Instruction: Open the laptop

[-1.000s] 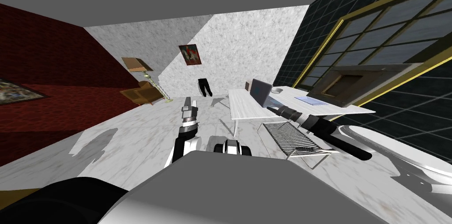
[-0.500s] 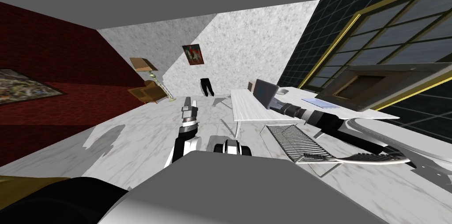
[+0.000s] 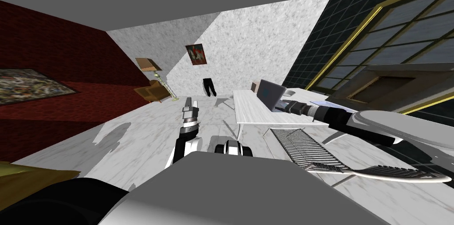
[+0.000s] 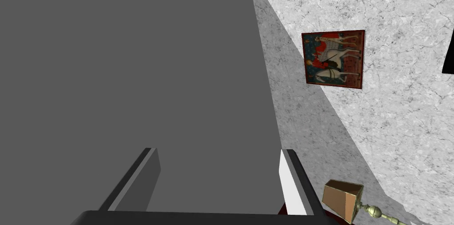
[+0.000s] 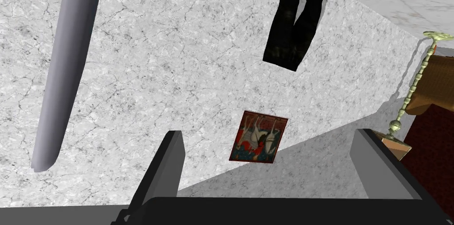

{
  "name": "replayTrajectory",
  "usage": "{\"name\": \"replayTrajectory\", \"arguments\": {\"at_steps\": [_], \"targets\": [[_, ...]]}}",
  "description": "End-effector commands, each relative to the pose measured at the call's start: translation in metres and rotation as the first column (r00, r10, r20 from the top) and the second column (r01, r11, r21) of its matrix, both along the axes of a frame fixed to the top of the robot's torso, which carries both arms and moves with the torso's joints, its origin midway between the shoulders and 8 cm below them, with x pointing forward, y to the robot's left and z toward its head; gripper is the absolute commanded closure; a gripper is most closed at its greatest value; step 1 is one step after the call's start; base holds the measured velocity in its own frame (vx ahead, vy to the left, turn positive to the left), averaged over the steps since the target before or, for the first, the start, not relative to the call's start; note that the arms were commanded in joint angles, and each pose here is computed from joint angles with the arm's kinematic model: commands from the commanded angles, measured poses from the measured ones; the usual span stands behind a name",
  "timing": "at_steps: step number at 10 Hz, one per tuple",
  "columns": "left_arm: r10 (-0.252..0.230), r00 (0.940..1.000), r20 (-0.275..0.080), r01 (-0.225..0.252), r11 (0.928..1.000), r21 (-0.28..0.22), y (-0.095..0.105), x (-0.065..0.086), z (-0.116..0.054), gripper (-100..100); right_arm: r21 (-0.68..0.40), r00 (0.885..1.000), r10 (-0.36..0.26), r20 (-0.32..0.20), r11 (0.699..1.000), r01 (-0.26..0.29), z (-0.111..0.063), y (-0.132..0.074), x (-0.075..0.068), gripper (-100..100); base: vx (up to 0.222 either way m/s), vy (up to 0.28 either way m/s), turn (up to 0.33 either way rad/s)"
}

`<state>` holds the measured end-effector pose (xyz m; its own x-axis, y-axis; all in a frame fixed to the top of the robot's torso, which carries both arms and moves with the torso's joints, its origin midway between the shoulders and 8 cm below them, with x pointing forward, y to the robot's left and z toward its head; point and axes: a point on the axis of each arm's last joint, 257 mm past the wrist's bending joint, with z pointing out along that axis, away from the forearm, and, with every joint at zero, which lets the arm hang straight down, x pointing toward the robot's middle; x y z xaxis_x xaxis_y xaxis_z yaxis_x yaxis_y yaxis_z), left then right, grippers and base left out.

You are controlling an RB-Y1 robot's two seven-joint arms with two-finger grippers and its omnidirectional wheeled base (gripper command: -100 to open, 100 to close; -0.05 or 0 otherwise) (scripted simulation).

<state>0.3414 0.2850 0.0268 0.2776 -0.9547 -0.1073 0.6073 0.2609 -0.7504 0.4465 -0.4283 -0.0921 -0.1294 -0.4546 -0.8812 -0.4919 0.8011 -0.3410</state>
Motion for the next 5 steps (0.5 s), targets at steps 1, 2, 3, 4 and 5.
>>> {"name": "replayTrajectory", "arguments": {"at_steps": [1,2,3,4,5], "targets": [[0.0,1.0,0.0,0.0,1.0,0.0,0.0,0.0,0.0,0,-0.156,1.0,-0.007,0.006,0.988,0.007,0.01,-0.025,0.008,-100,0.042,-0.022,0.086],[0.0,1.0,0.0,0.0,1.0,0.0,0.0,0.0,0.0,0,-0.221,1.0,-0.01,0.01,0.975,0.012,0.015,-0.037,0.012,-100,0.049,-0.029,0.079],[0.0,1.0,0.0,0.0,1.0,0.0,0.0,0.0,0.0,0,-0.283,1.0,-0.013,0.014,0.959,0.016,0.02,-0.048,0.015,-100,0.055,-0.031,0.07],[0.0,1.0,0.0,0.0,1.0,0.0,0.0,0.0,0.0,0,-0.341,1.0,-0.016,0.018,0.94,0.021,0.026,-0.058,0.019,-100,0.051,-0.029,0.061],[0.0,1.0,0.0,0.0,1.0,0.0,0.0,0.0,0.0,0,-0.395,1.0,-0.018,0.021,0.919,0.025,0.032,-0.068,0.022,-100,0.038,-0.028,0.062]]}}
